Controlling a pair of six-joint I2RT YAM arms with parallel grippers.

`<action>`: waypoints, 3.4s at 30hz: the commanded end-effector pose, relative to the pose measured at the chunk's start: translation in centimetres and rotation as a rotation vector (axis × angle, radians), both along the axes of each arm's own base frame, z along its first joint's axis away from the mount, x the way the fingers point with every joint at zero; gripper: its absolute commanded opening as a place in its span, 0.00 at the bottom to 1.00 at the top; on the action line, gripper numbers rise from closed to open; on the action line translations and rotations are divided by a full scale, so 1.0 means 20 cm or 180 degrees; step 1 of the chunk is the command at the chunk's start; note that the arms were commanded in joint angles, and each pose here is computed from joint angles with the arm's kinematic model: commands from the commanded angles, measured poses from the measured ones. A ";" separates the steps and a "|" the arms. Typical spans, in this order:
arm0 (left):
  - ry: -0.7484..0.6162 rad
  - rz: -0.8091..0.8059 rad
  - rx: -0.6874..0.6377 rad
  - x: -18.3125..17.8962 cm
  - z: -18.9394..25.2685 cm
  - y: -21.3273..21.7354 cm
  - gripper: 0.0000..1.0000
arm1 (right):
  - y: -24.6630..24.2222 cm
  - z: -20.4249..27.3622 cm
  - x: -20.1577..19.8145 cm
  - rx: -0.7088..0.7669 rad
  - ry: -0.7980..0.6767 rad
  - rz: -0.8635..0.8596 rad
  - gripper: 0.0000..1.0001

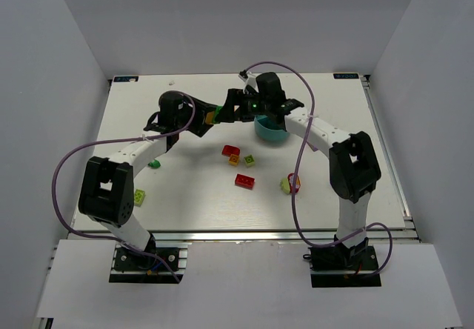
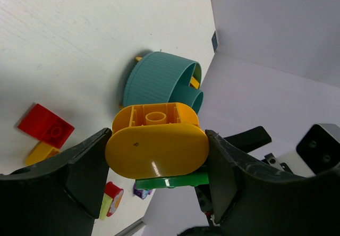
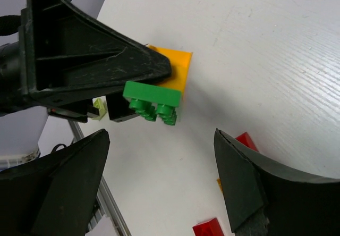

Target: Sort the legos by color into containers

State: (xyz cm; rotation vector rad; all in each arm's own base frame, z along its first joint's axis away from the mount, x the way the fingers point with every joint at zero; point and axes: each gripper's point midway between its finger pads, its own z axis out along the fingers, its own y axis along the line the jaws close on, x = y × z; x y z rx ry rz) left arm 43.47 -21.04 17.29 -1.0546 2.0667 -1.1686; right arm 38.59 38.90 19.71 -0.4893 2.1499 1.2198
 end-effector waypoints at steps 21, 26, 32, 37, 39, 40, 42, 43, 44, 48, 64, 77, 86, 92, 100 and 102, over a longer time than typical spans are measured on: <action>-0.0091 -0.0074 -0.0241 0.02 0.05 -0.09 0.02 | 0.10 0.14 0.19 0.0185 -0.0413 -0.0180 0.68; -0.0086 -0.0083 -0.0231 0.02 0.04 -0.09 0.01 | 0.09 0.12 0.19 0.0130 -0.0424 -0.0179 0.60; -0.0070 -0.0066 -0.0192 0.02 0.02 -0.08 0.01 | 0.09 0.13 0.18 0.0162 -0.0426 -0.0164 0.43; -0.0092 -0.0046 -0.0109 0.02 0.01 -0.06 0.01 | 0.08 0.13 0.14 0.0181 -0.0378 -0.0129 0.20; -0.0084 -0.0040 -0.0061 0.02 0.00 -0.06 0.01 | 0.08 0.13 0.13 0.0199 -0.0333 -0.0114 0.16; -0.0097 -0.0043 -0.0030 0.02 -0.01 -0.05 0.01 | 0.07 0.13 0.11 0.0198 -0.0315 -0.0113 0.13; -0.0105 -0.0001 0.0026 0.03 -0.01 -0.04 0.00 | 0.06 0.12 0.10 0.0205 -0.0301 -0.0113 0.13; -0.0114 0.0000 0.0064 0.03 -0.02 -0.03 0.00 | 0.05 0.11 0.08 0.0191 -0.0281 -0.0113 0.12; -0.0117 0.0031 0.0099 0.03 -0.02 -0.02 0.00 | 0.04 0.12 0.07 0.0192 -0.0286 -0.0118 0.12; -0.0110 0.0070 0.0212 0.04 -0.04 0.01 0.00 | 0.00 0.11 0.04 0.0179 -0.0283 -0.0134 0.12; -0.0059 0.0208 0.0377 0.02 -0.10 0.09 0.00 | -0.09 0.06 -0.02 0.0169 -0.0162 -0.0139 0.13; -0.0035 0.0219 0.0395 0.00 -0.13 0.12 0.00 | -0.11 0.05 -0.03 0.0198 -0.0152 -0.0084 0.32; -0.0030 0.0201 0.0389 0.00 -0.14 0.11 0.00 | -0.11 0.05 -0.02 0.0214 -0.0190 -0.0053 0.48; -0.0027 0.0189 0.0379 0.00 -0.14 0.11 0.00 | -0.11 0.05 -0.02 0.0225 -0.0210 -0.0030 0.56; -0.0056 0.0182 0.0394 0.01 -0.13 0.11 0.00 | -0.12 0.02 -0.02 0.0152 -0.0258 0.0005 0.47; -0.0080 0.0157 0.0441 0.01 -0.13 0.11 0.00 | -0.13 0.02 -0.03 0.0112 -0.0324 0.0049 0.48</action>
